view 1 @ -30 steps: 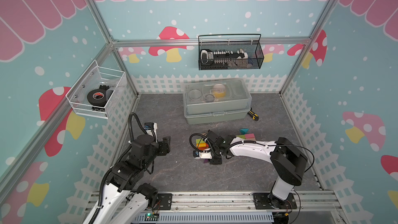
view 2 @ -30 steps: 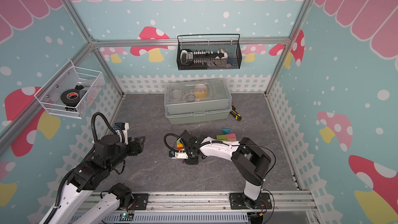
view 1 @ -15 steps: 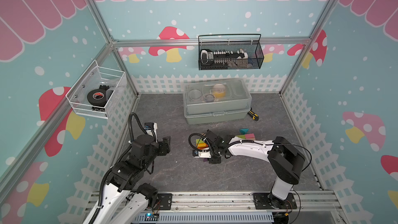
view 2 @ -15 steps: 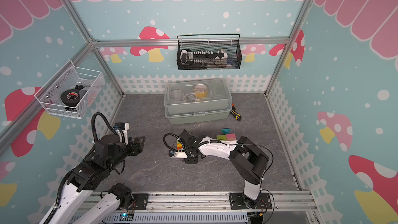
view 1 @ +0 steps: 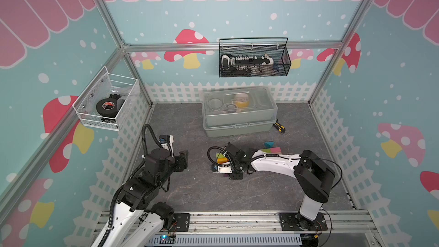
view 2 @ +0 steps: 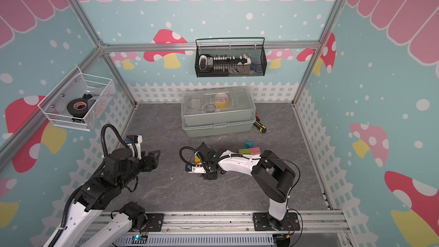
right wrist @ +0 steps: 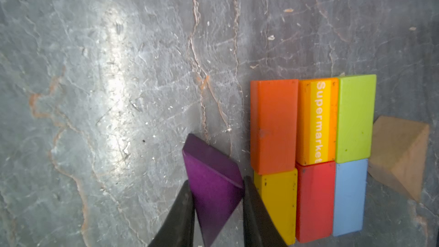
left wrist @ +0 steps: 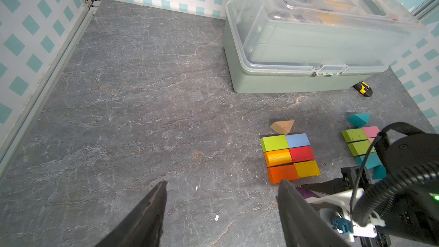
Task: Assemble a piece of candy with building blocks
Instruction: Assemble the building block at the center of the board.
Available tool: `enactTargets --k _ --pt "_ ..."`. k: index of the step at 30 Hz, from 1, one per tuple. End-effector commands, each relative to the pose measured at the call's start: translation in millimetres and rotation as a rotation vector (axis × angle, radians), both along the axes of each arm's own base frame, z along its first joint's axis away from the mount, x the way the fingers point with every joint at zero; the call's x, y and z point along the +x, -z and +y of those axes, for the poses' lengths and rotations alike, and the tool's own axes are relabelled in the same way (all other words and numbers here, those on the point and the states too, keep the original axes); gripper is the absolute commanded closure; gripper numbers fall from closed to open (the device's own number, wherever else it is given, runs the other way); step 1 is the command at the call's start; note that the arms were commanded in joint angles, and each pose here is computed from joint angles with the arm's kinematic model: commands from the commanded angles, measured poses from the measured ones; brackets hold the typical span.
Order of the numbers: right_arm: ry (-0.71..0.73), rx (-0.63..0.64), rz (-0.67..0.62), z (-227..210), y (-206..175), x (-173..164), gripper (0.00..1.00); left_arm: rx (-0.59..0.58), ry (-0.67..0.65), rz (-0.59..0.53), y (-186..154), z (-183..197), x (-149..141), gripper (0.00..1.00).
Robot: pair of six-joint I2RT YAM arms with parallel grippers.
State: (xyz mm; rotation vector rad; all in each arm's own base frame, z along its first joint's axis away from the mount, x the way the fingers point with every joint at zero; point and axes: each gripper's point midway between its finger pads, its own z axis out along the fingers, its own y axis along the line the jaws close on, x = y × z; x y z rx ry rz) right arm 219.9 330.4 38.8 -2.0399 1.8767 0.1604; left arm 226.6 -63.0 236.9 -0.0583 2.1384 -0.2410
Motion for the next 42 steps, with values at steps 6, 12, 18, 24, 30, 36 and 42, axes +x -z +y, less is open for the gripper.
enactTargets --k 6,12,18,24,30,36,42 --pt "0.032 0.004 -0.004 0.0 -0.7 6.3 0.76 0.001 0.0 0.0 1.5 1.1 -0.9 0.27" --pt "0.04 0.009 -0.005 -0.9 -0.9 6.2 0.73 0.003 0.0 0.001 1.8 1.1 -0.8 0.27" --pt "0.047 0.013 -0.011 -2.0 -1.2 6.8 0.66 0.003 0.001 0.001 2.0 1.0 -0.7 0.27" --pt "0.053 0.014 -0.014 -2.5 -0.3 7.3 0.63 0.004 0.0 0.001 2.1 1.4 -0.7 0.27" --pt "0.057 0.019 -0.018 -2.2 -2.3 7.8 0.63 0.002 0.0 0.0 1.8 1.2 -0.8 0.27" --pt "0.046 0.029 -0.006 -0.9 -2.8 5.2 0.62 0.004 0.0 0.003 2.8 1.3 -0.8 0.27" --pt "0.034 0.036 -0.007 1.6 -2.7 5.3 0.58 0.003 0.001 0.001 2.4 1.1 -0.9 0.27"
